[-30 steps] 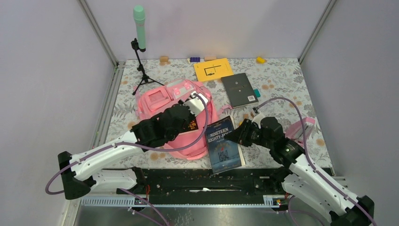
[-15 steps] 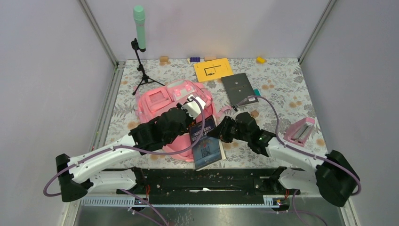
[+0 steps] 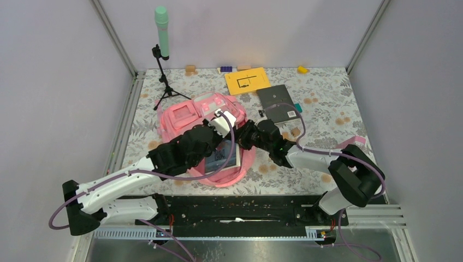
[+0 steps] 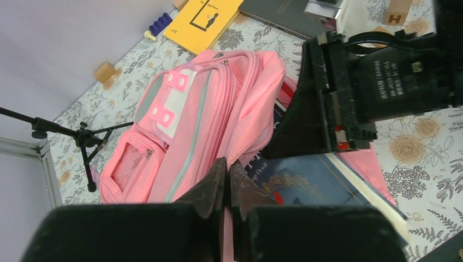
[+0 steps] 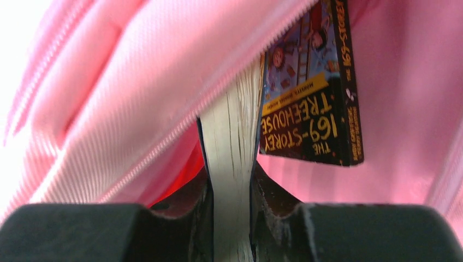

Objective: Pack the student bag
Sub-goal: Place the book in the student bag.

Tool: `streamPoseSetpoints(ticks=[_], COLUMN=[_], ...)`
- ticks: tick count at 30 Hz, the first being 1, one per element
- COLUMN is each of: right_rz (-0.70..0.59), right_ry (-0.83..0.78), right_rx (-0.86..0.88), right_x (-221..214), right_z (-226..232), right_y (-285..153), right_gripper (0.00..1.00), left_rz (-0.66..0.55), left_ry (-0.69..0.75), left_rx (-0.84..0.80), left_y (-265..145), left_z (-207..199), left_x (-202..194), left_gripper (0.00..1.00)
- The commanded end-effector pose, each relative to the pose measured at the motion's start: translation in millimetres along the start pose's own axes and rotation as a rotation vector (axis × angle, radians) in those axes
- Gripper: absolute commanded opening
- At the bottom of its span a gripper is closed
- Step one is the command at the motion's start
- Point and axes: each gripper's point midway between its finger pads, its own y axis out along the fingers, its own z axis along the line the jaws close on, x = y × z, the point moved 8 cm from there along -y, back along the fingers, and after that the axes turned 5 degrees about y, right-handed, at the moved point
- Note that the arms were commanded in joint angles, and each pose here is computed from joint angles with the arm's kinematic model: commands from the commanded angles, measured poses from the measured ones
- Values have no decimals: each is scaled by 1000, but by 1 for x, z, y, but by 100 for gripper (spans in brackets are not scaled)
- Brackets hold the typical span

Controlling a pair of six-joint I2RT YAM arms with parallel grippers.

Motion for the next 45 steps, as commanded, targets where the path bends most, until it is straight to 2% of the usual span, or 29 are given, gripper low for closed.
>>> streamPoseSetpoints(ticks=[1, 16, 22, 29, 30, 32, 35, 36, 39, 45], right_rz=[-97, -206, -259, -299, -310, -325, -319, -317, -314, -291], right_ry=[-47, -137, -162, -305, -341, -397, -462, -477, -527, -622], right_rx=[200, 125, 22, -3, -13, -41, -54, -58, -70, -98], right_x=[15, 16, 20, 26, 28, 30, 30, 30, 30, 30], right_z=[63, 56, 33, 25, 24, 18, 9, 8, 2, -1], right_y=[13, 64, 90, 100, 100, 101, 100, 98, 92, 83], right_gripper=[0, 0, 0, 0, 2, 12, 41, 46, 53, 56], left_rz=[-176, -212, -221, -228, -228, -230, -230, -228, -224, -215], left_ry=[-121, -141, -162, -160, -160, -160, -158, -156, -153, -140], left_rx=[38, 43, 48, 44, 43, 41, 44, 46, 50, 44], left_y=[-12, -21, -23, -24, -24, -25, -25, -25, -24, -22], left_z=[14, 21, 27, 28, 28, 28, 29, 29, 29, 27], left_x=[32, 35, 36, 36, 36, 36, 36, 36, 36, 35], left_gripper=[0, 0, 0, 0, 0, 0, 0, 0, 0, 0])
